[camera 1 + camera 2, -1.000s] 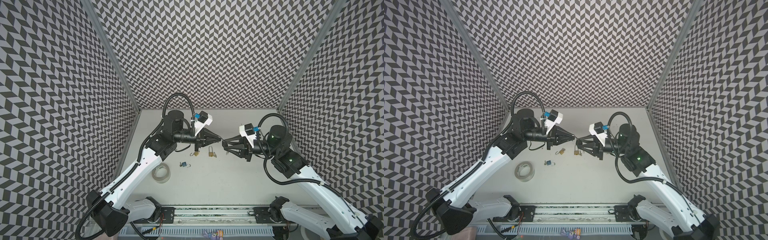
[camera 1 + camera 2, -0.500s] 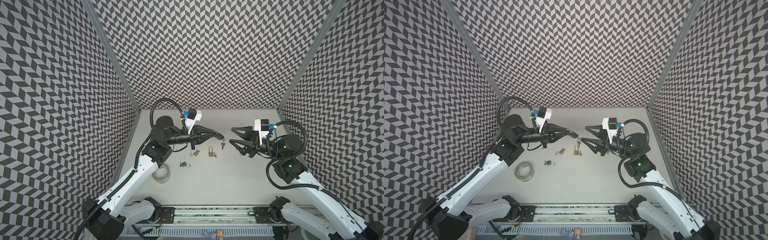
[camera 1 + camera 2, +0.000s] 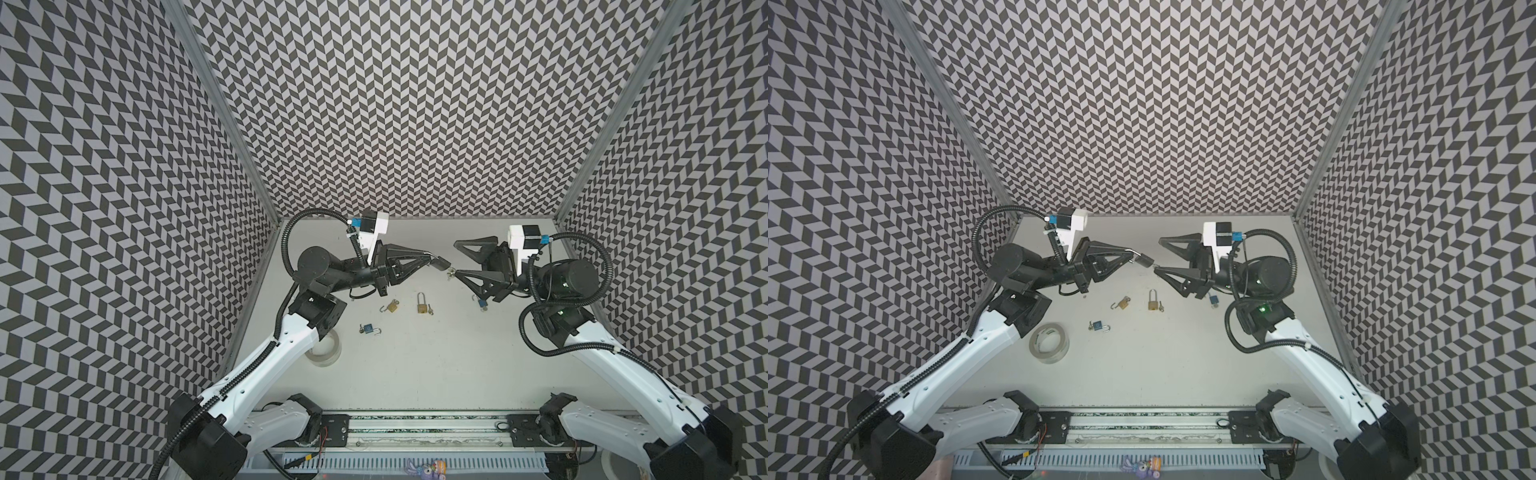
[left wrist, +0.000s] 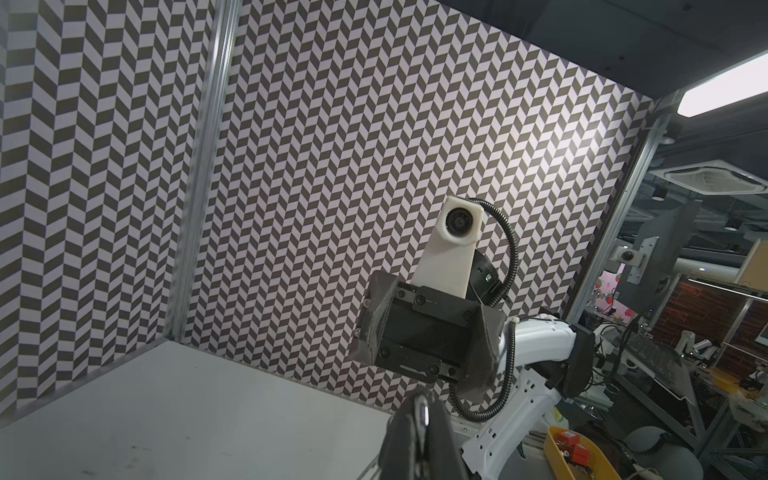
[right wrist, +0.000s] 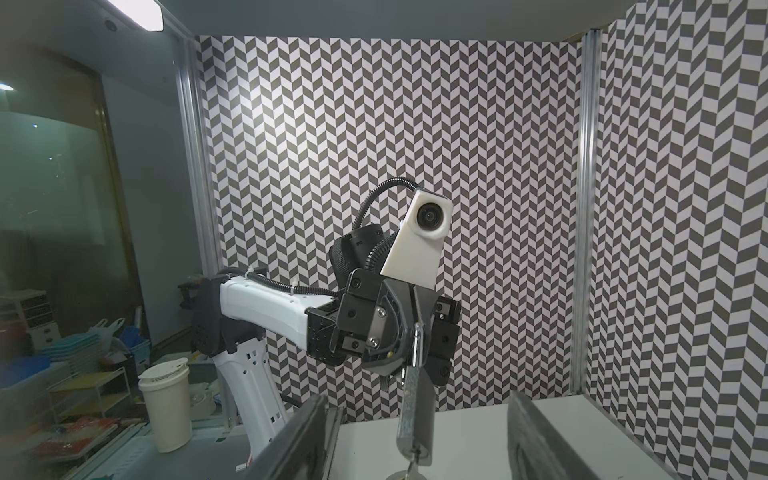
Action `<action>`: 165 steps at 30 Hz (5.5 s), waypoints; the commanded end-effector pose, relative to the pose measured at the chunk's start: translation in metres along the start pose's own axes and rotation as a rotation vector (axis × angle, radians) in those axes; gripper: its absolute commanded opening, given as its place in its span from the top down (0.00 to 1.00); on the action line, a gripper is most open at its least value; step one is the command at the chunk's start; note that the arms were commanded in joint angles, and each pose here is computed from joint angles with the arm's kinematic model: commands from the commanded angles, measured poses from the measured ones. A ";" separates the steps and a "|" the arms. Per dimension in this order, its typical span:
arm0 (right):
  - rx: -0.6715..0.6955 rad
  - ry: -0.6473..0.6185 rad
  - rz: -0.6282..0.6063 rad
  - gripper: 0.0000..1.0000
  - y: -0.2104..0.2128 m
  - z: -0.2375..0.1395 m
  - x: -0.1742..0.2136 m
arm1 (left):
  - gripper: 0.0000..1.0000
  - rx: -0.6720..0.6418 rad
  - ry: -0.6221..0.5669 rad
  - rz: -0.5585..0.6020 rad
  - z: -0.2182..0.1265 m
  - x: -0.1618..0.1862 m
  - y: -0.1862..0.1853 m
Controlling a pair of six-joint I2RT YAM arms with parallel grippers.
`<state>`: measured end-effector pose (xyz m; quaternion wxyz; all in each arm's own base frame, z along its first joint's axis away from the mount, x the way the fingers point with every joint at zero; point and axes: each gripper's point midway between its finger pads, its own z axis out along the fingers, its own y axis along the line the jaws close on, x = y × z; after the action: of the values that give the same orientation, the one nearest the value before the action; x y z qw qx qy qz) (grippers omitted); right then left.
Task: Lock with the key
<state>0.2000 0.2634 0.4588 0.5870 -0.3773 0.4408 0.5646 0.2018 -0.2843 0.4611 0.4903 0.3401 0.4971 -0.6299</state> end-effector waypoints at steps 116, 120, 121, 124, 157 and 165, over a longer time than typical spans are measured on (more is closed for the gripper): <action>-0.018 0.268 0.111 1.00 0.010 -0.015 0.029 | 0.72 -0.025 0.257 0.109 0.007 0.042 -0.001; -0.001 0.278 0.103 1.00 0.008 -0.016 0.030 | 0.69 -0.032 0.253 0.122 0.006 0.039 -0.002; -0.001 0.279 0.100 1.00 0.007 -0.016 0.031 | 0.69 -0.037 0.251 0.125 0.005 0.039 -0.002; 0.001 0.279 0.101 1.00 0.007 -0.016 0.031 | 0.76 -0.041 0.251 0.128 0.006 0.039 -0.001; 0.000 0.273 0.113 1.00 0.002 -0.012 0.029 | 1.00 0.011 0.276 0.127 0.012 0.046 -0.006; -0.075 0.259 0.140 1.00 0.009 -0.002 0.029 | 1.00 0.100 0.330 0.094 0.038 0.077 -0.020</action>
<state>0.1933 0.2622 0.4112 0.4476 -0.4225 0.5519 0.5627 0.1878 -0.3202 0.4126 0.4477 0.4475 0.5499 -0.5449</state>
